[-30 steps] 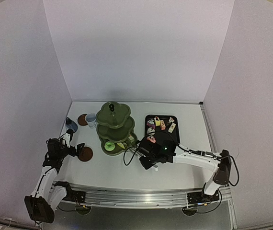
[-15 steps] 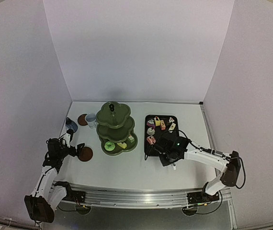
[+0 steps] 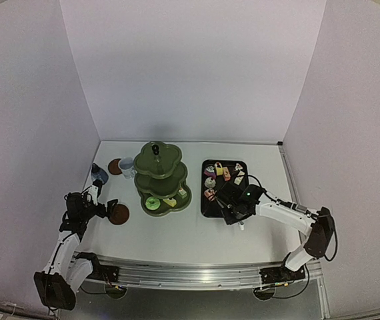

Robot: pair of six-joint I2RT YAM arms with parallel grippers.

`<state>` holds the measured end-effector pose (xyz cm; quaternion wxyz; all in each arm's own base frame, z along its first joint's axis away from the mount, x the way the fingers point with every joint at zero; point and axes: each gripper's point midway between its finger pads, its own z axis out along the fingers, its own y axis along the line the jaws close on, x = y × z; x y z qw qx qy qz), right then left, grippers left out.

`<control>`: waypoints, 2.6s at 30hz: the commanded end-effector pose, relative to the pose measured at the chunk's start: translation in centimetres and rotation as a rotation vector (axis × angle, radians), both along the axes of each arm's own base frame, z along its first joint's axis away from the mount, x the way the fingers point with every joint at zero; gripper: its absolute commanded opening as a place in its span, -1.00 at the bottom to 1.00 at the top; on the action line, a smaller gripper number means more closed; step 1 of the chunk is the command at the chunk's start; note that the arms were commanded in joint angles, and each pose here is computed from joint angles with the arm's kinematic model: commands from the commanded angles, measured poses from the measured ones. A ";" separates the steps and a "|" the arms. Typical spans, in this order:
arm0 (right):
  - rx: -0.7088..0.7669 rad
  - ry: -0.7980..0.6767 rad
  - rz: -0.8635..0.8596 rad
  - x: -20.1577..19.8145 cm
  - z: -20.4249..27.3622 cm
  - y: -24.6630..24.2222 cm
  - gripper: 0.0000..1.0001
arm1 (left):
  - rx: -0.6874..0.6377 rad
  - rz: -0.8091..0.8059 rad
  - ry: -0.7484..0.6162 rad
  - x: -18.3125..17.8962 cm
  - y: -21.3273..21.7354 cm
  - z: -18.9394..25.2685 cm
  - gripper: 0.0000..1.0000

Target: Serve the afternoon tea

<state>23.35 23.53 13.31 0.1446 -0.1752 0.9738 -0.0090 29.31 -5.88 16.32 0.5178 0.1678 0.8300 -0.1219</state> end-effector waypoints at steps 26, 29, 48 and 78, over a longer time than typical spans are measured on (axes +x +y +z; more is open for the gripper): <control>0.094 0.006 0.059 1.7 -1.3 2.8 -0.43 | 0.002 -0.010 -0.023 0.0 -0.1 0.8 0.99; 0.094 0.003 0.053 2.0 -1.6 2.9 -0.51 | 0.002 -0.010 -0.024 0.0 0.0 0.8 0.99; 0.151 -0.029 0.041 1.3 -0.1 2.3 -1.00 | 0.002 -0.009 -0.026 0.1 0.0 0.7 0.99; 0.214 -0.102 0.024 1.0 3.0 1.4 -1.00 | 0.004 -0.009 -0.024 0.0 0.0 0.7 0.99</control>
